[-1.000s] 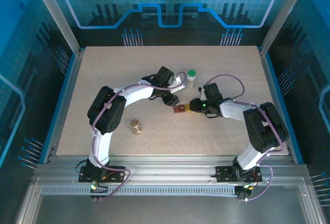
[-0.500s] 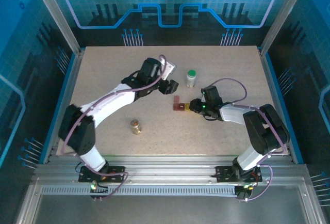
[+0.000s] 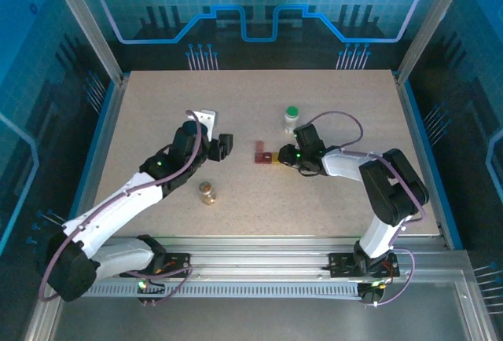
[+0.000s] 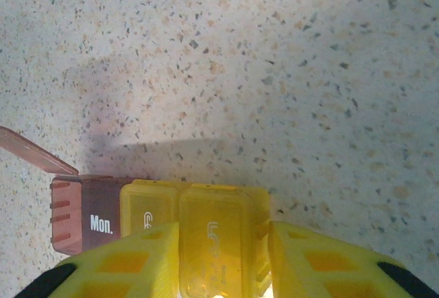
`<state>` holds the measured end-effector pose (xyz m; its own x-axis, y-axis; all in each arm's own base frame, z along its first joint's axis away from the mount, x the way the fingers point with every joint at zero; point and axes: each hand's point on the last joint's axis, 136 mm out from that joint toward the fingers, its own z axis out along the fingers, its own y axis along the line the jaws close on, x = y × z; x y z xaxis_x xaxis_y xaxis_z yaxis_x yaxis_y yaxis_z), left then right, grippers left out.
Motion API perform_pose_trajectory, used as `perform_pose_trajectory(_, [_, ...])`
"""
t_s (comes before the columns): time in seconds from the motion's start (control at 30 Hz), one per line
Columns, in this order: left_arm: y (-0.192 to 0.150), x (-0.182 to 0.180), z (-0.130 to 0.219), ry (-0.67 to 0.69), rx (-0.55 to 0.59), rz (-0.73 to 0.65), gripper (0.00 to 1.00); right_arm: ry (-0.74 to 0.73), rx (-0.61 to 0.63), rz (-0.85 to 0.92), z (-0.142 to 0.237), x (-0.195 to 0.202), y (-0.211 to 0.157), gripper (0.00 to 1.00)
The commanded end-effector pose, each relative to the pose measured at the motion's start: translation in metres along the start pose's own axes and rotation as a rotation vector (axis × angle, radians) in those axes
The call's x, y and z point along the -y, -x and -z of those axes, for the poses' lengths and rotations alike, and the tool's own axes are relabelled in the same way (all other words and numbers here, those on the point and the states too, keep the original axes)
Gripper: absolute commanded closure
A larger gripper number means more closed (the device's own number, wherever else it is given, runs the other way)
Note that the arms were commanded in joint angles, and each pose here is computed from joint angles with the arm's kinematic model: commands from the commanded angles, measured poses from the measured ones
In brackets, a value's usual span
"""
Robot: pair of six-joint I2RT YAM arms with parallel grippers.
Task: Sort the pills into containers
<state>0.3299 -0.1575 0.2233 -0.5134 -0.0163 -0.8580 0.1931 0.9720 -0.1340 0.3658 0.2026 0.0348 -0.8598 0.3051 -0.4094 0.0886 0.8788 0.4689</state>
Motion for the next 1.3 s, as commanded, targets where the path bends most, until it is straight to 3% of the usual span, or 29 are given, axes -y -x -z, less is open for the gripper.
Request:
perform_pose_trajectory(0.0, [-0.007,-0.01,0.006,0.041,0.002,0.058,0.28,-0.018,0.01,0.01,-0.005,-0.009,0.008,0.63])
perform_pose_trajectory(0.4, [-0.01,0.001,0.0,-0.023,0.008,0.108,0.27,-0.033,0.026,0.16,0.029,-0.025,0.017,0.46])
perform_pose_trajectory(0.63, [-0.016,-0.033,0.022,0.118,0.037,0.178,0.27,0.04,0.029,0.437,0.073,-0.061,0.013,0.46])
perform_pose_trajectory(0.93, [-0.104,-0.074,0.072,0.243,-0.252,0.343,0.24,0.112,0.0,0.669,0.099,-0.101,-0.013,0.43])
perform_pose_trajectory(1.07, [-0.14,-0.062,0.07,0.191,-0.358,0.454,0.22,0.129,0.027,0.695,0.103,-0.11,-0.016,0.4])
perform_pose_trajectory(1.27, [-0.149,-0.033,0.051,0.091,-0.386,0.518,0.23,0.163,0.057,0.7,0.11,-0.113,-0.018,0.36])
